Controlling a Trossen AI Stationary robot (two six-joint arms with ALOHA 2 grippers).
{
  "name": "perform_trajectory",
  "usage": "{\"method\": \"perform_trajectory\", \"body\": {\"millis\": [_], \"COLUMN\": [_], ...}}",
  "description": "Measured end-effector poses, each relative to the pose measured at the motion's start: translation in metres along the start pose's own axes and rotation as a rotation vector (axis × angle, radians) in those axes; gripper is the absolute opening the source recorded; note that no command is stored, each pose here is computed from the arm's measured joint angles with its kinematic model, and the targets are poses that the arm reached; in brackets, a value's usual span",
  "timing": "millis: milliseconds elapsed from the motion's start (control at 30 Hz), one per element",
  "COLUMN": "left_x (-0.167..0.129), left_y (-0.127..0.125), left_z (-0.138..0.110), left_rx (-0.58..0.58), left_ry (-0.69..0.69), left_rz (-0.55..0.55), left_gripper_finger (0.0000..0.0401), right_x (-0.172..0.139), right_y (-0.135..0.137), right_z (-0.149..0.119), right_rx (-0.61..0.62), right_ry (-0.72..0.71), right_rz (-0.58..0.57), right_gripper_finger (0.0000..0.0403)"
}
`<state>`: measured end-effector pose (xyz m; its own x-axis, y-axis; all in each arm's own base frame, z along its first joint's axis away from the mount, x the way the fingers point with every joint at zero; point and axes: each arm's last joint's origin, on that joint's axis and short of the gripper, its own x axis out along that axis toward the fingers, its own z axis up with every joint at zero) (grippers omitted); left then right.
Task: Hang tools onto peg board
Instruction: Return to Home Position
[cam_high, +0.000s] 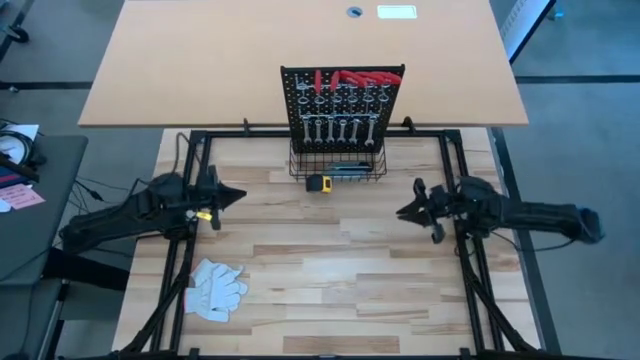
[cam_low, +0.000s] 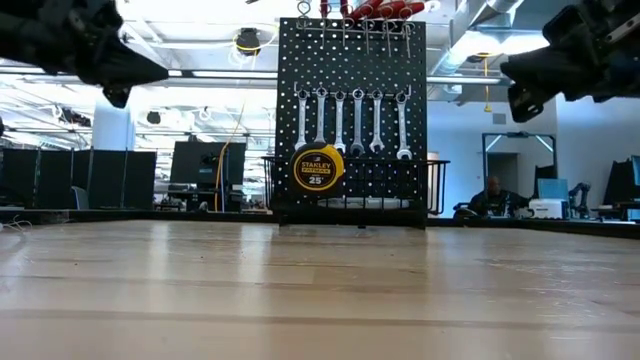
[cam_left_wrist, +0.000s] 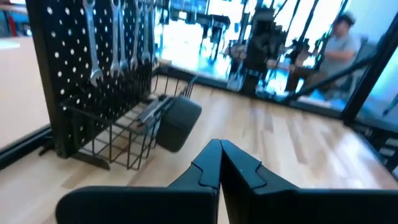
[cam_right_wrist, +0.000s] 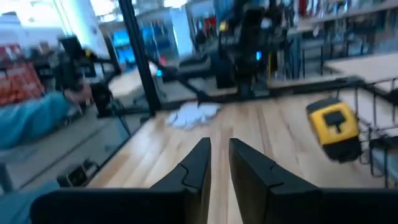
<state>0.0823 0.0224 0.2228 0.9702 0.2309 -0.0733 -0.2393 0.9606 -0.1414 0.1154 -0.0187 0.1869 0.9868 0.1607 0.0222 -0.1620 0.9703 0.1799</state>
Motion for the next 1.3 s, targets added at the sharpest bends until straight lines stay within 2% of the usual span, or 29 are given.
{"method": "perform_trajectory", "body": {"millis": [100,300,533,700,1033,1300], "left_x": [-0.006,0.007,0.015,0.015,0.016,0.016], "left_y": [0.000,0.000,-0.004,-0.006,-0.006,-0.006], "left_z": [-0.009,-0.035,-0.050,-0.050,-0.053,-0.053], "left_rx": [-0.033,-0.067,0.000,0.050,0.172,0.182], "left_ry": [-0.048,-0.012,-0.134,-0.133,-0.112,-0.112], "left_rz": [-0.017,0.006,-0.032,-0.044,-0.033,-0.032], "left_gripper_finger": [0.0001,0.0000,0.0000,0.0000,0.0000,0.0000], "right_x": [-0.005,-0.009,-0.011,-0.009,-0.007,-0.007], "right_y": [-0.004,-0.001,0.006,0.011,0.021,0.017], "right_z": [-0.003,-0.007,-0.006,-0.010,-0.012,-0.013], "right_rx": [0.021,0.000,-0.048,-0.028,-0.097,-0.104], "right_ry": [-0.056,-0.080,-0.098,-0.059,-0.055,-0.053], "right_rz": [-0.013,0.022,0.072,0.128,0.222,0.153], "right_gripper_finger": [0.0066,0.0065,0.0065,0.0065,0.0065,0.0065]}}
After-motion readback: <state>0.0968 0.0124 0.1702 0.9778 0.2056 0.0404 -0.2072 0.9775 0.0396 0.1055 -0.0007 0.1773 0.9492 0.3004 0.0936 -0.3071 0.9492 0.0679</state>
